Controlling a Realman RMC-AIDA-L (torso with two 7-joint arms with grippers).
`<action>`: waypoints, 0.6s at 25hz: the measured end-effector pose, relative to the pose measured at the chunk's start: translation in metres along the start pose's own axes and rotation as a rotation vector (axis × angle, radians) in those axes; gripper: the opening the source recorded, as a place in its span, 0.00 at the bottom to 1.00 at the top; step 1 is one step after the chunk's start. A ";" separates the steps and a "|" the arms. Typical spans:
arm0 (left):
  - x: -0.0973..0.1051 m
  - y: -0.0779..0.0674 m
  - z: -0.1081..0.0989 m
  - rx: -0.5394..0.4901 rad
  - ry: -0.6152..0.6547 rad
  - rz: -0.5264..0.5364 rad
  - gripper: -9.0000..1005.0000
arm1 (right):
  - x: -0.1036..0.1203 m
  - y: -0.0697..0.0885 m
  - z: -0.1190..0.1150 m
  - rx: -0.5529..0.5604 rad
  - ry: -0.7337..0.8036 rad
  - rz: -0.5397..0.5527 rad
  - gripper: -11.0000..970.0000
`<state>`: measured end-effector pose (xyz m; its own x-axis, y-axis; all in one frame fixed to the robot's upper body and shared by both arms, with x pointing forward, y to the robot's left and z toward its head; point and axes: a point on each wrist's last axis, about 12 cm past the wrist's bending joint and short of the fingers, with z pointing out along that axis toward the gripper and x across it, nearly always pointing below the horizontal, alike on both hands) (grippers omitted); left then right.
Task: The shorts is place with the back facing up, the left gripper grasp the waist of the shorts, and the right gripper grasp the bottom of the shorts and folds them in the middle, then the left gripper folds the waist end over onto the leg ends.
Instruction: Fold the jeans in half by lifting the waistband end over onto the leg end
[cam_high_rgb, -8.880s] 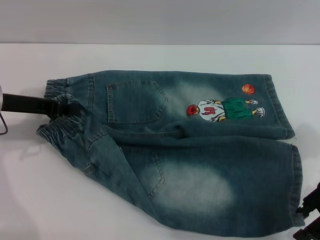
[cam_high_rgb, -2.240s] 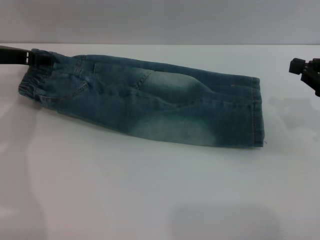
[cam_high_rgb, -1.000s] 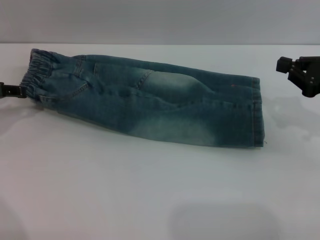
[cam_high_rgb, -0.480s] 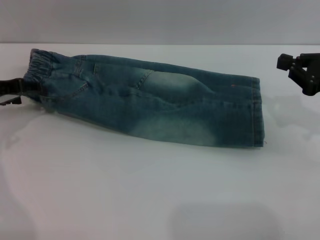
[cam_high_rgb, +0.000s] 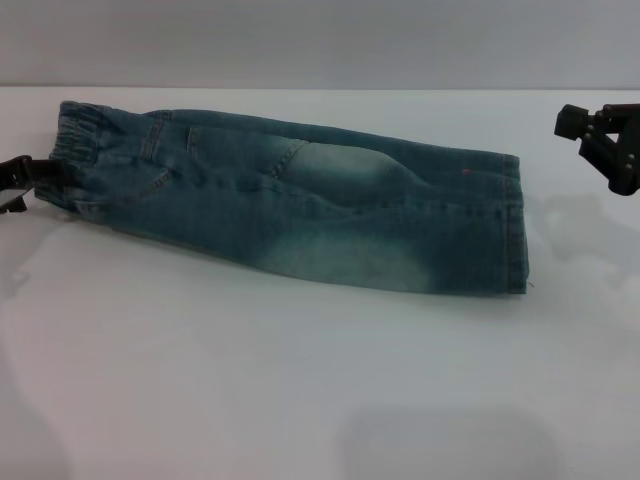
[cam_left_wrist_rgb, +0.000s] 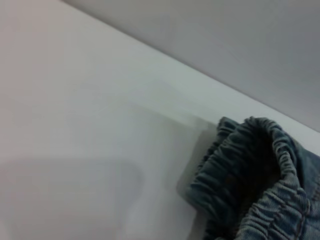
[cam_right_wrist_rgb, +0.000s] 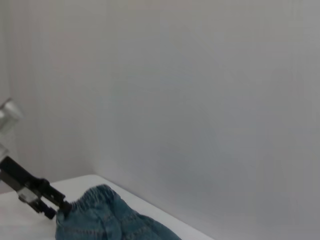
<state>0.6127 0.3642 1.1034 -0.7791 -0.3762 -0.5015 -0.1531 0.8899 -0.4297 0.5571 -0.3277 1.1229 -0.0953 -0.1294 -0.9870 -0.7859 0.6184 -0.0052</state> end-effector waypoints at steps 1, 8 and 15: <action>0.001 0.001 0.001 -0.004 -0.001 -0.004 0.84 | -0.001 0.001 -0.001 -0.005 -0.006 -0.001 0.01; 0.000 -0.002 0.004 -0.005 -0.014 -0.005 0.84 | -0.001 0.001 -0.001 -0.004 -0.007 -0.001 0.01; -0.002 -0.016 0.008 0.023 0.000 0.023 0.84 | 0.000 0.000 -0.003 0.006 -0.011 0.001 0.01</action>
<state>0.6219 0.3487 1.1056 -0.7823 -0.3553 -0.5117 -0.1210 0.8924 -0.4347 0.5559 -0.3299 1.1237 -0.0897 -0.1205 -0.9887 -0.7820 0.6233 -0.0051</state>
